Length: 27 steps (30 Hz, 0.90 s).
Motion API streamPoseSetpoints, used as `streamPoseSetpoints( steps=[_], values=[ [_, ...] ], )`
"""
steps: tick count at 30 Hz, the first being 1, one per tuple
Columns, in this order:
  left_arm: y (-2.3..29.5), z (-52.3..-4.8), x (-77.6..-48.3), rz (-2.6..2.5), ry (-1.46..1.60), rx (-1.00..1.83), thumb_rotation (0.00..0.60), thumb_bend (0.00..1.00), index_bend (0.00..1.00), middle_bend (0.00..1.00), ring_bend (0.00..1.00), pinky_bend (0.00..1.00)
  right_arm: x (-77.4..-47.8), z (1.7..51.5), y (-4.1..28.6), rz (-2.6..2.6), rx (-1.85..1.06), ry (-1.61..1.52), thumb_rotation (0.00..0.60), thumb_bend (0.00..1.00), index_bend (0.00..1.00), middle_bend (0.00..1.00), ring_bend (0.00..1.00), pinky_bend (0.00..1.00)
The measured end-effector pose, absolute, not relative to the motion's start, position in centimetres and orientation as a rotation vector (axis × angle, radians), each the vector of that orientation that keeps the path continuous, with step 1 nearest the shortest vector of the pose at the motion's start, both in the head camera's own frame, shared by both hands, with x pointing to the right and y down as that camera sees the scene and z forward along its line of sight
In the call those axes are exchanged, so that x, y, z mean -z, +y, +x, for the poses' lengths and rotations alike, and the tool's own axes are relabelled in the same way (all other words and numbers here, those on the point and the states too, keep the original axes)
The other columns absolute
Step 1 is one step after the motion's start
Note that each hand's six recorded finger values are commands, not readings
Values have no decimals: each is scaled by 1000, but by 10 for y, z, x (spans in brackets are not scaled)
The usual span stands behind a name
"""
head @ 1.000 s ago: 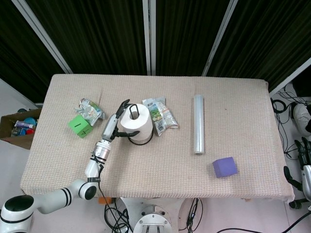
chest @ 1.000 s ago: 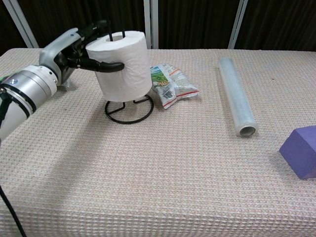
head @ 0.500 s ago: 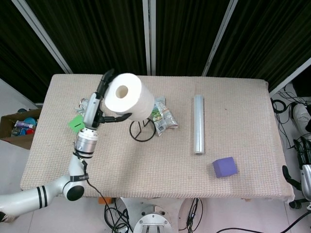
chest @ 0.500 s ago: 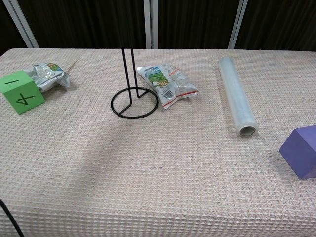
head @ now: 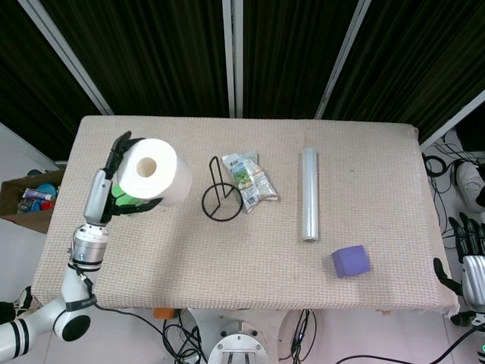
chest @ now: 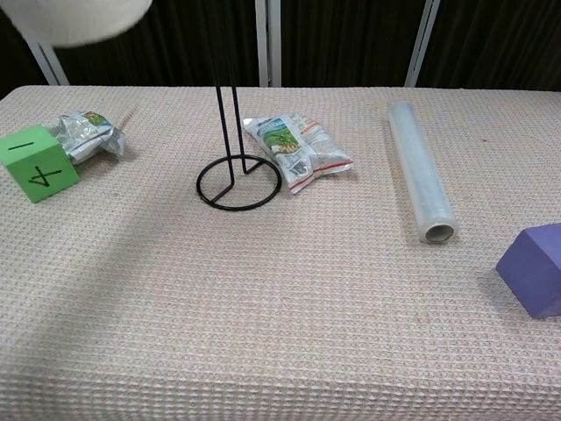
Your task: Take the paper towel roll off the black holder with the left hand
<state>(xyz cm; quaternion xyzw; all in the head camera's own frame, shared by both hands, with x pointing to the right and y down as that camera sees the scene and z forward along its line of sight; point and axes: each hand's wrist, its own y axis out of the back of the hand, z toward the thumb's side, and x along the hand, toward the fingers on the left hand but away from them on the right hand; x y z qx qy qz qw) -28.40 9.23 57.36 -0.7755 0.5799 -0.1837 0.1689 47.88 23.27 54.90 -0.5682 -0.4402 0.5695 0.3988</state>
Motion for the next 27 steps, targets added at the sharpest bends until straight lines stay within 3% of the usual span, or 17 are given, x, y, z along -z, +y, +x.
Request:
streamPoseSetpoints(
  steps=[7,12,15,18,25,27],
  values=[
    [145,-294,-643,-2280,1506,744,600,284,28,307,341,299,-551,474,233,-1440,-1448,-1099,600,325,0,0,0,0],
    [166,-293,-685,-2318,1428,853,600,284,0,188,221,279,-551,475,233,-1434,-1448,-1111,600,330,0,0,0,0],
    [172,-292,-699,-2325,1405,867,600,270,0,51,107,233,-550,476,233,-1430,-1451,-1114,600,328,0,0,0,0],
    [176,-291,-704,-2331,1361,846,600,230,0,0,16,198,-551,477,233,-1428,-1452,-1119,600,327,0,0,0,0],
    [181,-296,-692,-2316,1349,789,596,175,0,0,1,184,-550,477,233,-1427,-1438,-1129,600,328,0,0,0,0],
    [181,-303,-682,-2283,1357,766,510,146,0,0,1,184,-549,478,234,-1423,-1435,-1128,600,326,0,0,0,0]
  ],
)
